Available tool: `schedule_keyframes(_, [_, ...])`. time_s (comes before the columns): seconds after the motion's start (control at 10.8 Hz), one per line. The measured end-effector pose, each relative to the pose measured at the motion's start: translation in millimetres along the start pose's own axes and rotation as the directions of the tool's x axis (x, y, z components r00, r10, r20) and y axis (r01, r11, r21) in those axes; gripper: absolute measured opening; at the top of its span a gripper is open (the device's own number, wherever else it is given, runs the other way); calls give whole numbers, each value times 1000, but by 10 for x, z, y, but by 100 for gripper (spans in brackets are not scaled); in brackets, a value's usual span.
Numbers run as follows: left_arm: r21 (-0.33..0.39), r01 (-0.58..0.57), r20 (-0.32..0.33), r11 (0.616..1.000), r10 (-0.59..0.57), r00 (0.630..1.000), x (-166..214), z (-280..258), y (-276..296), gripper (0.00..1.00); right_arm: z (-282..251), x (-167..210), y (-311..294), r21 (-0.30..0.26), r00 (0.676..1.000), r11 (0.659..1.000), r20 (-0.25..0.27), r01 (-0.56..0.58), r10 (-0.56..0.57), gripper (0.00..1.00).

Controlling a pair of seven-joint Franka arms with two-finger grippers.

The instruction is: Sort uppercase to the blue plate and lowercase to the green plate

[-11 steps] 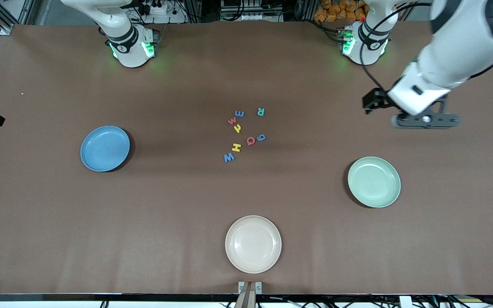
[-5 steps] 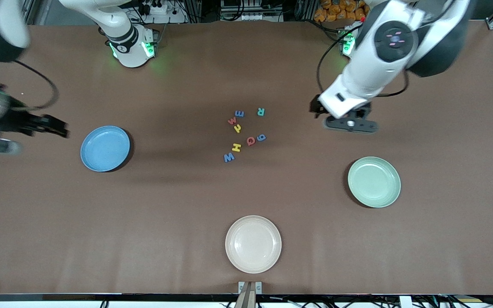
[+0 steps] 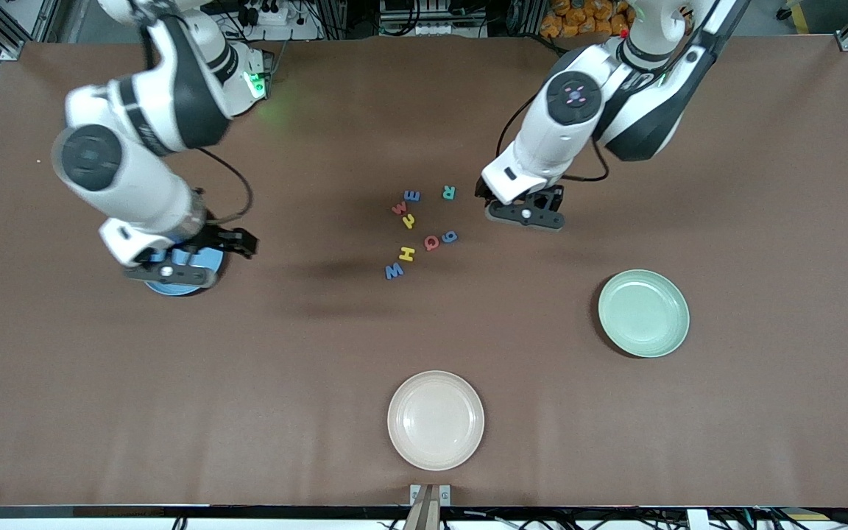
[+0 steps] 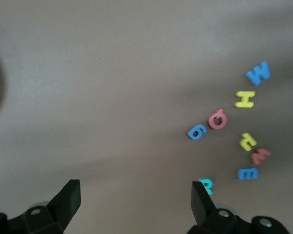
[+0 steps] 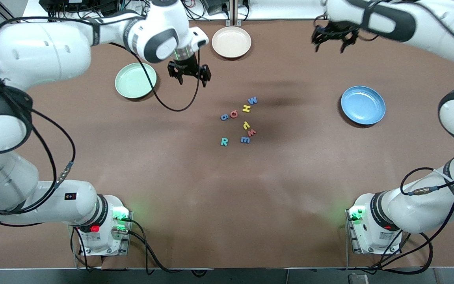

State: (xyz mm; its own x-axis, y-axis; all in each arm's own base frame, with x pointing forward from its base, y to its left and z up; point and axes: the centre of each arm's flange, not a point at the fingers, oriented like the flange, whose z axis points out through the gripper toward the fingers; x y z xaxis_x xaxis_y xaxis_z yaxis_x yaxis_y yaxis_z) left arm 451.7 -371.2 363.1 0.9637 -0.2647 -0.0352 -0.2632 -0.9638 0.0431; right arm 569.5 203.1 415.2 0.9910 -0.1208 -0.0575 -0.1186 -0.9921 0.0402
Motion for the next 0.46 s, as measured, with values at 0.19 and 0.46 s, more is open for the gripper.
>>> schedule_keyframes(0.19, [52, -110, -14, 993, 111, 994, 4, 289, 132, 100, 335, -117, -276, 23, 1000, 1000, -23, -13, 13, 100])
schedule_keyframes(0.46, [104, -362, -63, 926, 370, 927, -6, 683, 415, 100, 452, -190, -342, 30, 1000, 999, -18, -22, 22, 100])
